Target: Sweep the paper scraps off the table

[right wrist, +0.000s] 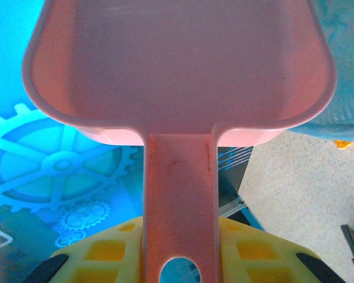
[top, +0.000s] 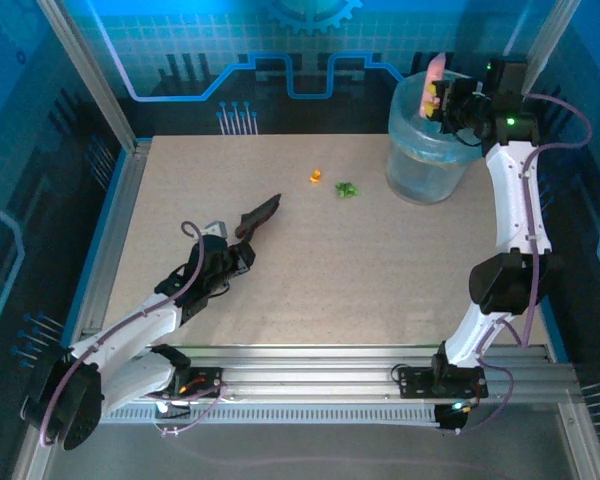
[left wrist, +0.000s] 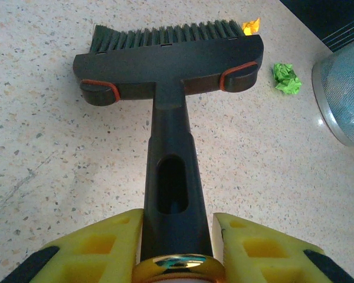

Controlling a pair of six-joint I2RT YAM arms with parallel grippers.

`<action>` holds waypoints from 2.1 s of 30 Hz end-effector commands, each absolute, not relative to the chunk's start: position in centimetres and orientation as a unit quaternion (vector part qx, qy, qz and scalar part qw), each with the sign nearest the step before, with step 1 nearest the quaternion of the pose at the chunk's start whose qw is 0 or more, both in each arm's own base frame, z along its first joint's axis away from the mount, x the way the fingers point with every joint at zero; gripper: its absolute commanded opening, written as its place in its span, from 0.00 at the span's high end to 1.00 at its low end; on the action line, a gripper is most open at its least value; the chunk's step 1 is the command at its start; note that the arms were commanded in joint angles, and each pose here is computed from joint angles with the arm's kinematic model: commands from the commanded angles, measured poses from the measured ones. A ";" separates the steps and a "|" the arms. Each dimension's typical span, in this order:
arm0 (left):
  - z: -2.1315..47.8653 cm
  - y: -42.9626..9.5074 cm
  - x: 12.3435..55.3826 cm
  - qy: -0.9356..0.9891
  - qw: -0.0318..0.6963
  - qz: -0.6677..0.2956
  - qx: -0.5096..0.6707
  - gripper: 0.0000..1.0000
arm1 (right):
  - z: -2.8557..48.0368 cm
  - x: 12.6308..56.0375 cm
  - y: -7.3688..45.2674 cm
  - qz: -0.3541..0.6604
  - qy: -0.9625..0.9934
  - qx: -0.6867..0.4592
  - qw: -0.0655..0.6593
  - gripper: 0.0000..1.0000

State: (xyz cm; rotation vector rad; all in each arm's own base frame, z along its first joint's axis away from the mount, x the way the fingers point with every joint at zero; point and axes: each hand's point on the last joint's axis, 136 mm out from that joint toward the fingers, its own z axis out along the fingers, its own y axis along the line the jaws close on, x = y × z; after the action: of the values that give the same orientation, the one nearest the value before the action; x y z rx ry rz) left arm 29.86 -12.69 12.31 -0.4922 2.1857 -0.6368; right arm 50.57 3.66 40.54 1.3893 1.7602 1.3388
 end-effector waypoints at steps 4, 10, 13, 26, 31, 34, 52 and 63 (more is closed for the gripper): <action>12.6 -13.0 29.9 0.856 0.400 -0.265 -0.193 1.00 | 49.6 44.6 5.9 0.480 0.679 0.387 0.399 1.00; 12.6 -13.0 29.9 0.856 0.401 -0.264 -0.193 1.00 | 53.4 38.8 9.9 0.445 0.699 0.232 0.509 1.00; 12.6 -12.9 29.9 0.856 0.400 -0.262 -0.195 1.00 | 53.8 35.5 13.7 0.418 0.714 0.112 0.551 1.00; 12.3 -12.0 29.6 0.855 0.399 -0.249 -0.218 1.00 | 35.7 25.2 23.0 0.311 0.740 -0.241 0.545 1.00; 12.1 -11.3 29.5 0.855 0.398 -0.235 -0.237 1.00 | 27.2 23.6 23.5 0.302 0.761 -0.266 0.509 1.00; 12.0 -10.9 29.3 0.854 0.397 -0.229 -0.247 1.00 | 23.1 23.4 22.5 0.279 0.785 -0.247 0.494 1.00; 13.5 -10.3 30.3 0.859 0.389 -0.202 -0.266 1.00 | 9.5 25.8 15.1 0.045 0.887 -0.140 0.437 1.00; 21.3 -14.1 35.3 0.871 0.396 -0.217 -0.195 1.00 | 5.2 29.8 13.1 0.033 0.923 -0.038 0.382 1.00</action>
State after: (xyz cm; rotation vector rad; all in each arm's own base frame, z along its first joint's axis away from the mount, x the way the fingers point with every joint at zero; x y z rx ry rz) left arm 33.90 -13.04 18.65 -0.5903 2.2090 -0.5390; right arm 27.29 12.56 3.57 -0.2114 2.4320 0.0228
